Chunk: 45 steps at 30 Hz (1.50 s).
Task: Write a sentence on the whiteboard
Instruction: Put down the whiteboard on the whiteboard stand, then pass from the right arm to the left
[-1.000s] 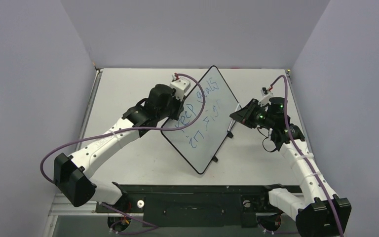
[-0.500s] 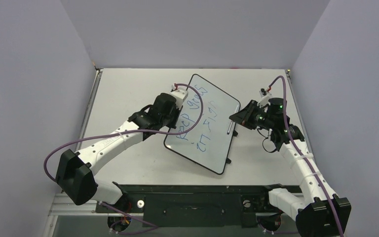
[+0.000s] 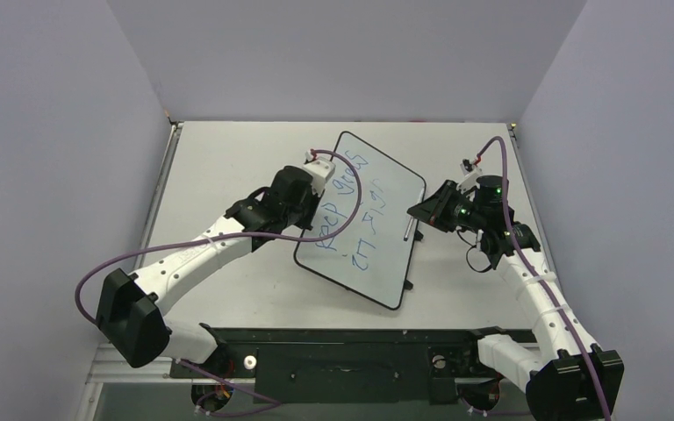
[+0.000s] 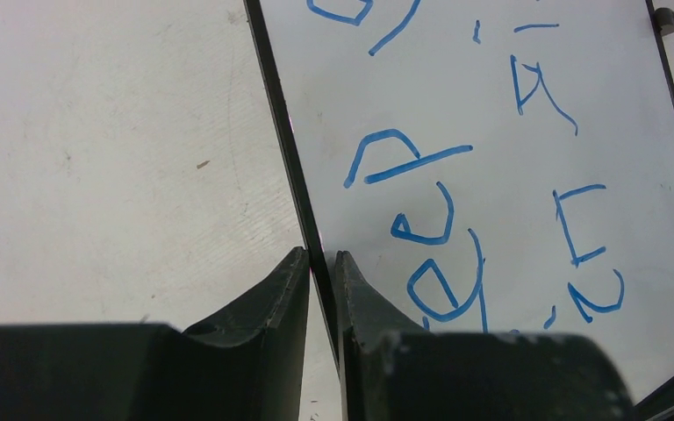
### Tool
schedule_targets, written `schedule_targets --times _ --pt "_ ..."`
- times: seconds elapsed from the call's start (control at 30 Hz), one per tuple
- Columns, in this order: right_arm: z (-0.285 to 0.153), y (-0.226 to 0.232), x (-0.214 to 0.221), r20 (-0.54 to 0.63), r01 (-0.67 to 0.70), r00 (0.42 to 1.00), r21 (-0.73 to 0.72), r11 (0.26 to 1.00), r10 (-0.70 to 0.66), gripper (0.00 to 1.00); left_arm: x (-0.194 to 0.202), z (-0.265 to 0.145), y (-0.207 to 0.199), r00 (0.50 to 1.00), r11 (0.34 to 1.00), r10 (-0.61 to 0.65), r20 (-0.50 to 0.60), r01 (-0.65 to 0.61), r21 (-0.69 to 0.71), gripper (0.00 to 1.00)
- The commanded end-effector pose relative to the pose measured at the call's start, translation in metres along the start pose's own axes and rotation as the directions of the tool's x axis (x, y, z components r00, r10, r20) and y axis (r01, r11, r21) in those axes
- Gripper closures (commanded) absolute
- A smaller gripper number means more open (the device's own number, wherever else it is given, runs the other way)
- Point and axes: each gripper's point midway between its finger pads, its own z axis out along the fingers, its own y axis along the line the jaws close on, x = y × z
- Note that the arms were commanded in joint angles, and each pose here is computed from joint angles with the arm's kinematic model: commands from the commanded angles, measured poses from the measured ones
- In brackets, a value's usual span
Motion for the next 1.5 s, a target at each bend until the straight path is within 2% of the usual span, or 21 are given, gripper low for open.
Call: schedule_targets --times 0.0,0.5,0.77,1.17,1.27,1.47 --pt "-0.002 0.004 -0.004 0.016 0.030 0.999 -0.017 0.999 -0.029 1.00 0.013 -0.015 -0.024 0.997 0.993 0.042 -0.066 -0.035 0.112 0.86" --pt "-0.004 0.006 -0.005 0.026 0.041 0.999 -0.017 0.999 -0.041 1.00 -0.019 -0.036 -0.036 0.998 0.986 0.064 0.002 -0.063 0.152 0.66" --pt "-0.008 0.021 -0.004 0.040 0.110 0.993 -0.051 0.993 -0.108 1.00 -0.029 -0.045 -0.037 0.997 0.985 0.071 0.027 -0.074 0.158 0.53" --pt "-0.011 0.036 -0.001 0.049 0.194 0.981 -0.090 0.977 -0.190 1.00 -0.059 -0.069 -0.033 0.993 0.985 0.075 0.089 -0.088 0.149 0.46" --pt "-0.014 0.053 0.005 0.052 0.259 0.966 -0.137 0.956 -0.254 1.00 -0.083 -0.086 -0.038 0.989 0.983 0.030 0.148 -0.056 0.174 0.45" --pt "-0.021 0.088 0.025 0.080 0.456 0.890 -0.200 0.867 -0.449 1.00 -0.138 -0.121 -0.079 0.959 0.913 -0.179 0.220 0.079 0.399 0.46"
